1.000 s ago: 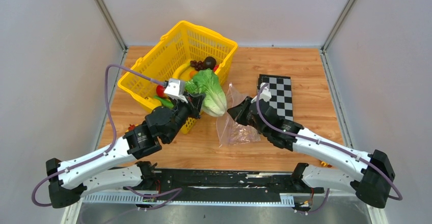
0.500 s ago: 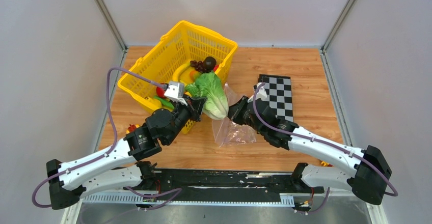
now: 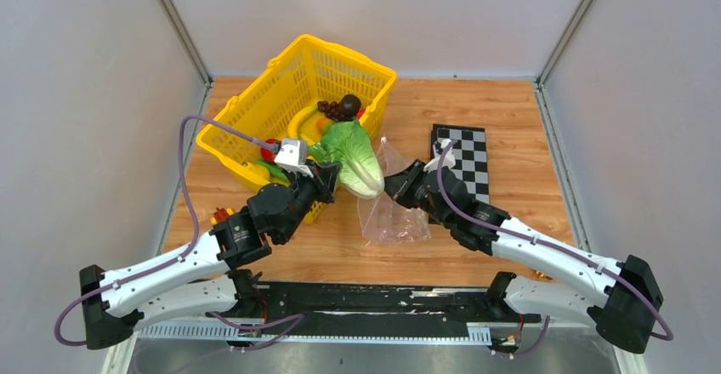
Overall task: Place the food in the zip-top bag and seal the zipper
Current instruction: Place the fake vegetable in the zipper food storage bag.
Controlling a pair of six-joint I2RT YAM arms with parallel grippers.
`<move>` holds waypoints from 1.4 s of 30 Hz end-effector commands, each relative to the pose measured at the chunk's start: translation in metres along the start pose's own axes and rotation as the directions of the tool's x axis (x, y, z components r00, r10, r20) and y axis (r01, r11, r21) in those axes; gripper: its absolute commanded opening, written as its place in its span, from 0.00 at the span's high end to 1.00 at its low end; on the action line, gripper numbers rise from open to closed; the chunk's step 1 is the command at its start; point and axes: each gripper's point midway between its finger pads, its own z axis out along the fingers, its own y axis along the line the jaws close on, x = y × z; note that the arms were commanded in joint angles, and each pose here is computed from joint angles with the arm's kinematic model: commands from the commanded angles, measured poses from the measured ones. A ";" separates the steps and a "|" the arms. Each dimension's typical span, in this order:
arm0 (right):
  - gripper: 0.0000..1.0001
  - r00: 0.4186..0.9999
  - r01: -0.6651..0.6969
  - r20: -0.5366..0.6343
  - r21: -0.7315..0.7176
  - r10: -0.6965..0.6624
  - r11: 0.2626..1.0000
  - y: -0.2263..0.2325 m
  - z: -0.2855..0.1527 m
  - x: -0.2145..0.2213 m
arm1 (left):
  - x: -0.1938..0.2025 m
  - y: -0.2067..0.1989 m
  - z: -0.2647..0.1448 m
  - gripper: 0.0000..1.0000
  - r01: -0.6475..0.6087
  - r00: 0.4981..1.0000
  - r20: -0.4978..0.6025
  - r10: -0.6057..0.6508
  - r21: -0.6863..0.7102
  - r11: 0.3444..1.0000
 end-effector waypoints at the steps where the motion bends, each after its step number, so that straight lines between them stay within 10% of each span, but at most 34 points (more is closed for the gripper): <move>1: 1.00 0.998 -0.059 0.029 -0.100 0.062 0.993 0.028 -0.007 -0.014 | 0.002 0.006 0.002 1.00 -0.006 1.000 0.011 0.006 -0.040 0.999; 42: 1.00 0.995 -0.102 -0.008 -0.098 0.101 0.990 0.026 -0.019 -0.015 | 0.006 0.035 -0.013 1.00 -0.174 0.981 0.029 0.192 -0.312 0.934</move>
